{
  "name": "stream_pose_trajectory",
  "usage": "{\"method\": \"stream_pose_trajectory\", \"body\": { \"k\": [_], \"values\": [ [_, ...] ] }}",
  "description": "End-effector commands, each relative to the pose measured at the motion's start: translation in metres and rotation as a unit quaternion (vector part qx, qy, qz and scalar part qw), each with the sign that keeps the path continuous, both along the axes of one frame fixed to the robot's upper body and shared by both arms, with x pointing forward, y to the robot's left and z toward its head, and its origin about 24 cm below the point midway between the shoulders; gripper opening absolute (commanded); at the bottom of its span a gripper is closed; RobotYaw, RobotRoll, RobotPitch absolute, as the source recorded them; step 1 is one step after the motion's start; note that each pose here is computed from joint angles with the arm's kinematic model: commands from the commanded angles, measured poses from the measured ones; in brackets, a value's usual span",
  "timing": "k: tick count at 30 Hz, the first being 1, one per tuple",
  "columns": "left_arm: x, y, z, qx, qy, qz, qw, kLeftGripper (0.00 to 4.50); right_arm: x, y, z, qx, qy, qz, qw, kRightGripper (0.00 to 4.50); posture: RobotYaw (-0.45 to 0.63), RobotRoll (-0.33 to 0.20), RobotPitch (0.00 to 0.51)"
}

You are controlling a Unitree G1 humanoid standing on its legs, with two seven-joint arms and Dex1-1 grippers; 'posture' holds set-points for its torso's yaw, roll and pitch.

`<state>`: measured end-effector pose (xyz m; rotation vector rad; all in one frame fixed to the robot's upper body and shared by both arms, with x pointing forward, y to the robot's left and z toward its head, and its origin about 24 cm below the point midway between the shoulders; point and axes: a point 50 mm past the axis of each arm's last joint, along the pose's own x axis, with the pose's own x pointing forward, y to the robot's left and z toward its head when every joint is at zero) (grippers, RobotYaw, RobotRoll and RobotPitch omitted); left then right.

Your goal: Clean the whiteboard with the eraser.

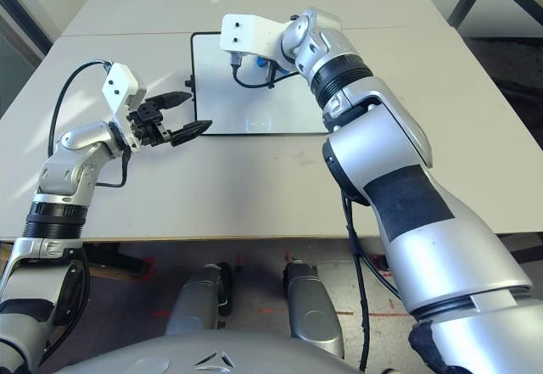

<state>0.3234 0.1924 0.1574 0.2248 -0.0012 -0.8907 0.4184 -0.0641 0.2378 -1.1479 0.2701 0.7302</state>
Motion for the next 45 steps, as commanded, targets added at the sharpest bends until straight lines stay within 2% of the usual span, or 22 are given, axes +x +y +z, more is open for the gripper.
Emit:
{"method": "stream_pose_trajectory", "body": {
  "k": [1, 23, 42, 45],
  "values": [
    [-0.002, -0.002, -0.002, 0.004, 0.003, -0.004, 1.0, 4.5, 0.001, 0.0, 0.004, 0.013, -0.006, -0.012, 1.0, 0.2, -0.07, 0.0, 0.124],
    [-0.001, -0.004, -0.001, 0.003, 0.003, -0.01, 1.0, 4.5, 0.006, -0.046, -0.007, -0.044, 0.004, -0.068, 0.997, 0.2, -0.09, 0.0, 0.123],
    [0.001, -0.004, 0.0, 0.003, 0.003, -0.01, 1.0, 4.5, 0.007, -0.074, -0.013, -0.06, 0.012, -0.106, 0.993, 0.2, -0.09, 0.0, 0.122],
    [0.001, -0.004, 0.0, 0.004, 0.002, -0.01, 1.0, 4.5, 0.006, -0.074, -0.011, -0.044, 0.025, -0.103, 0.993, 0.2, -0.1, 0.0, 0.122]
  ]
}}
